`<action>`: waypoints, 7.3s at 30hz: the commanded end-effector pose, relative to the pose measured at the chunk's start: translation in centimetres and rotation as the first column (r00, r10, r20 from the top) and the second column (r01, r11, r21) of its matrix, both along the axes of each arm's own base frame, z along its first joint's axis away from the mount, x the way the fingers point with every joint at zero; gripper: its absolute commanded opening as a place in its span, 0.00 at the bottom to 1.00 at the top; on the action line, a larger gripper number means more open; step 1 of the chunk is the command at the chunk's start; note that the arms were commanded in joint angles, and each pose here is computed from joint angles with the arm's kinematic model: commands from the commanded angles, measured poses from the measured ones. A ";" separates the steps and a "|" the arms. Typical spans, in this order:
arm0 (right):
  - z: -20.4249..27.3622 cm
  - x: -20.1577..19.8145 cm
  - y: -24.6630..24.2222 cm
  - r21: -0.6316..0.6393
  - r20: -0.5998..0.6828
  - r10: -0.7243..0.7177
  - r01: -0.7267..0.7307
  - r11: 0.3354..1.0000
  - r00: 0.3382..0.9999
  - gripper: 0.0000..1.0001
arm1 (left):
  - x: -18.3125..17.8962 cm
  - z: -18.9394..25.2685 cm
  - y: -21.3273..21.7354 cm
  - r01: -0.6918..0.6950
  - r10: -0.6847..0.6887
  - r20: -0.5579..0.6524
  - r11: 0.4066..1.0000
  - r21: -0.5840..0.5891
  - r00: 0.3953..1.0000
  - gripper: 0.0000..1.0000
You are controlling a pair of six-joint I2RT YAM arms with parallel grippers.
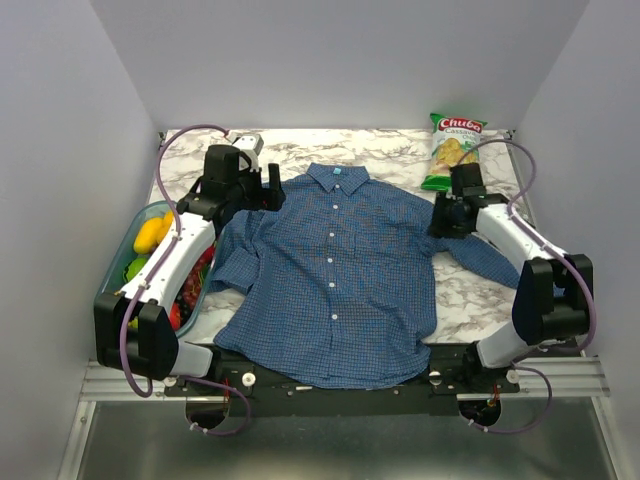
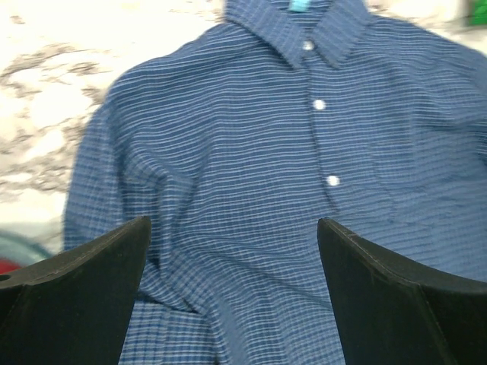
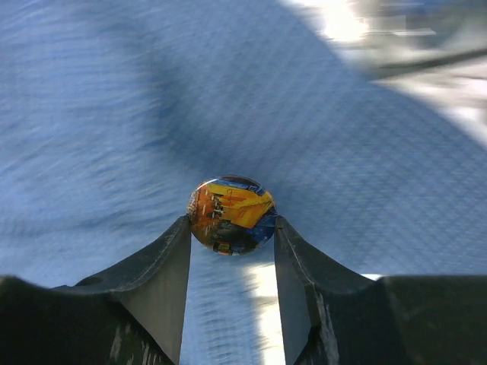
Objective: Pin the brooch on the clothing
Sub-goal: Pick up the brooch from the brooch box.
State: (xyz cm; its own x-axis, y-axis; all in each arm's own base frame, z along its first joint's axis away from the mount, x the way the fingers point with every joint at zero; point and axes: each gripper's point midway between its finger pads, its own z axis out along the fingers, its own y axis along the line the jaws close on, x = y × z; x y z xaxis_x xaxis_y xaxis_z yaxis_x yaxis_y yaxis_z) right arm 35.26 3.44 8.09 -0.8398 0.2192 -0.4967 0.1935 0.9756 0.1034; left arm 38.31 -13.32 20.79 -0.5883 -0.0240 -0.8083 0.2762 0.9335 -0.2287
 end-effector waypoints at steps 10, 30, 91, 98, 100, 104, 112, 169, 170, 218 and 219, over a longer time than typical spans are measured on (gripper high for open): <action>5.9 -5.1 17.0 0.175 0.208 0.506 -0.540 0.823 0.837 0.24 | -4.3 -0.2 -11.3 0.359 -0.426 -0.095 0.846 -0.394 0.900 0.99; 8.7 -9.2 23.0 0.128 0.315 0.668 -0.727 0.674 0.674 0.24 | -8.9 -4.0 -17.2 0.414 -0.590 -0.249 0.754 -0.510 0.768 0.78; 6.7 -9.0 24.9 -0.500 0.200 0.630 -0.475 0.724 0.751 0.61 | -10.1 -7.0 -18.8 0.248 -0.590 -0.380 0.718 -0.650 0.713 0.00; 6.7 -8.6 25.0 -0.602 0.186 0.621 -0.411 0.685 0.762 0.59 | -10.0 -6.7 -18.7 0.250 -0.586 -0.372 0.719 -0.649 0.720 0.00; 6.5 -8.6 25.1 -0.618 0.174 0.620 -0.405 0.674 0.765 0.59 | -10.0 -6.6 -18.7 0.251 -0.587 -0.370 0.718 -0.650 0.720 0.00; 5.9 -8.4 25.5 -0.644 0.164 0.615 -0.389 0.659 0.771 0.54 | -10.0 -6.4 -18.7 0.251 -0.586 -0.367 0.717 -0.651 0.722 0.00; 5.1 -8.3 25.9 -0.673 0.138 0.622 -0.388 0.630 0.771 0.44 | -9.8 -6.0 -18.7 0.258 -0.591 -0.347 0.706 -0.660 0.728 0.00; 24.5 -14.2 27.4 0.241 0.778 0.473 -0.892 0.383 0.413 0.01 | -13.2 13.8 -13.2 0.741 -0.620 0.475 0.281 -0.610 0.625 0.74; 24.5 -14.5 27.5 0.241 0.779 0.479 -0.898 0.368 0.405 0.01 | -13.6 13.8 -13.5 0.746 -0.631 0.474 0.267 -0.610 0.614 0.72; 22.3 -12.7 23.1 0.280 0.699 0.442 -0.784 0.553 0.562 0.61 | -14.1 7.3 -17.4 0.741 -0.766 0.235 0.416 -0.527 0.598 0.00; 22.7 -12.7 22.9 0.271 0.701 0.442 -0.782 0.561 0.560 0.63 | -13.6 7.8 -17.4 0.744 -0.762 0.225 0.444 -0.500 0.606 0.00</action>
State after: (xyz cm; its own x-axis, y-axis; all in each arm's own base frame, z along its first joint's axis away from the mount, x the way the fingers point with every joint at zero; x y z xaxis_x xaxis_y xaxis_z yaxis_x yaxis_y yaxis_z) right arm 22.17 27.85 30.67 -0.5109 0.1146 -0.8520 -0.7191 0.4861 0.4966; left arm 22.40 -30.64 31.35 -0.6364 -0.0286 -0.7709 0.7693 -0.0971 -0.6315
